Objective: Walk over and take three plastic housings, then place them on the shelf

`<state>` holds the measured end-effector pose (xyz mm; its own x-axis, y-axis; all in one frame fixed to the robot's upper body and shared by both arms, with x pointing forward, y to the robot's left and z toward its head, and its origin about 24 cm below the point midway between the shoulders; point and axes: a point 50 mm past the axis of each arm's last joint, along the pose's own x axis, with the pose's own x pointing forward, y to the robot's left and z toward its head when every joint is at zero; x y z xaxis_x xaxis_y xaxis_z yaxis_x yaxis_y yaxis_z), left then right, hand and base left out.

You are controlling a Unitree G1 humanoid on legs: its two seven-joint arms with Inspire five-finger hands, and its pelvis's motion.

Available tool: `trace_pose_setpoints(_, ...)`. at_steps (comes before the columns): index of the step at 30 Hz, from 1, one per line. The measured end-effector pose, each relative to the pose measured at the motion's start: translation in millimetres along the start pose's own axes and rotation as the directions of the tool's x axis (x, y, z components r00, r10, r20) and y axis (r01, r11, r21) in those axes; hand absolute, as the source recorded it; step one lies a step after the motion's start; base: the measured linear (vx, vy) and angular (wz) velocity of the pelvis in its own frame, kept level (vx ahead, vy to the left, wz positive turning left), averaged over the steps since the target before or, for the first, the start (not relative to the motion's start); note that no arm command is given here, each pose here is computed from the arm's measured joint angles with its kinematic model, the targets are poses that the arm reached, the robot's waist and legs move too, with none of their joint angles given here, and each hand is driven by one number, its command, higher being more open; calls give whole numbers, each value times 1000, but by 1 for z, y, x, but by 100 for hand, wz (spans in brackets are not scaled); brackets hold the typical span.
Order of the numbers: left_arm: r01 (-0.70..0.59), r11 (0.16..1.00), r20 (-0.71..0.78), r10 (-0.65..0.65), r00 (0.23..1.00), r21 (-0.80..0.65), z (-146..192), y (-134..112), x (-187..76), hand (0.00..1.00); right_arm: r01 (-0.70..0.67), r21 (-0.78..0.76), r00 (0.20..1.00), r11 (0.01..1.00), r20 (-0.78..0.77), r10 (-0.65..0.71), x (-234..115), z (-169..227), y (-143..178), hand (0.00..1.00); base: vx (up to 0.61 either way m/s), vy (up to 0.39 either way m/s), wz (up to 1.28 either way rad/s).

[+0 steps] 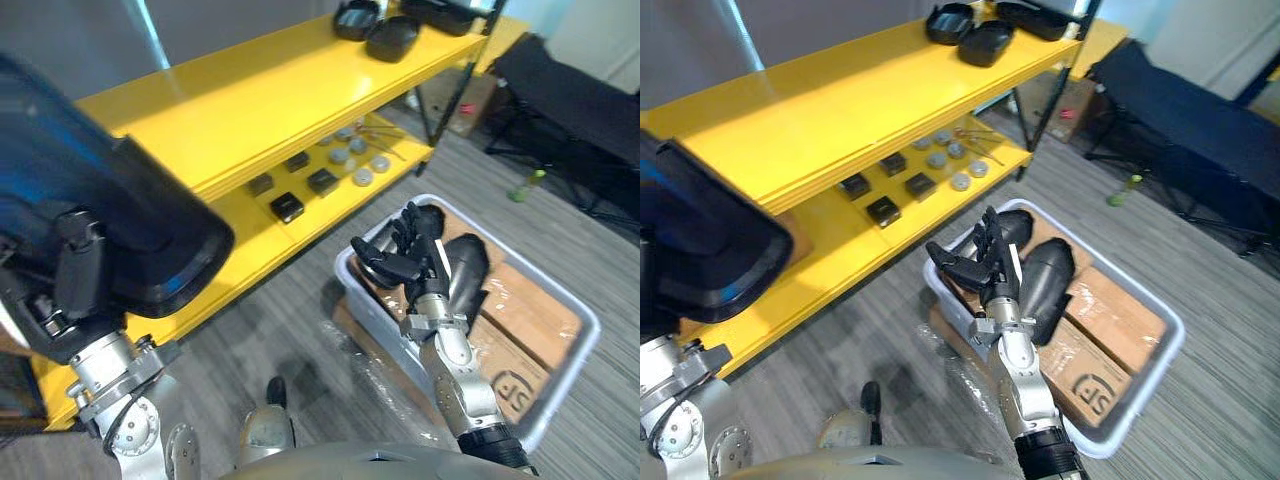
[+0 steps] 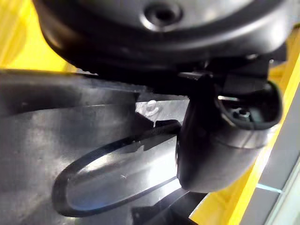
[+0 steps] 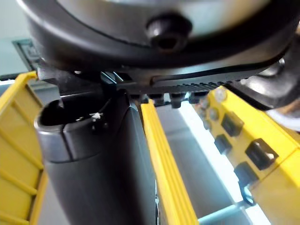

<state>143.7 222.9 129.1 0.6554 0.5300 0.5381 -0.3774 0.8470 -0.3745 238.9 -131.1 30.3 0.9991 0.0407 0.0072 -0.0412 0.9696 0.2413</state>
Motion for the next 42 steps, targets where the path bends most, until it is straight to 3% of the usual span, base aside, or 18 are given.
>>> trace_pose_setpoints(3,158,987,-14,-159,987,-38,-3,-15,0,0,-49,16,999,999,12,49,-2,-1,7,100,4,155,16)
trace_pose_setpoints(5,340,935,-18,-344,939,-103,-8,-37,0,0,-54,16,998,998,12,54,-5,-2,7,100,31,96,60)
trace_pose_setpoints(9,464,871,-12,-472,881,-161,-15,-57,-2,0,-71,28,997,997,23,70,-7,-3,10,100,48,-36,42)
trace_pose_setpoints(18,408,890,-156,-441,884,-205,-34,-58,-19,0,-194,8,978,981,81,193,-11,13,13,100,-41,-101,15)
trace_pose_setpoints(32,333,942,-88,-336,938,-43,-22,-39,-2,0,-281,50,951,959,148,271,-3,17,46,100,-13,98,5)
trace_pose_setpoints(36,268,930,-28,-270,962,251,-17,-28,7,0,-276,60,945,959,201,259,0,22,49,100,311,294,37)
trace_pose_setpoints(42,141,948,22,-153,988,287,-15,-21,12,0,-232,1,910,973,354,217,21,59,37,100,292,131,45)
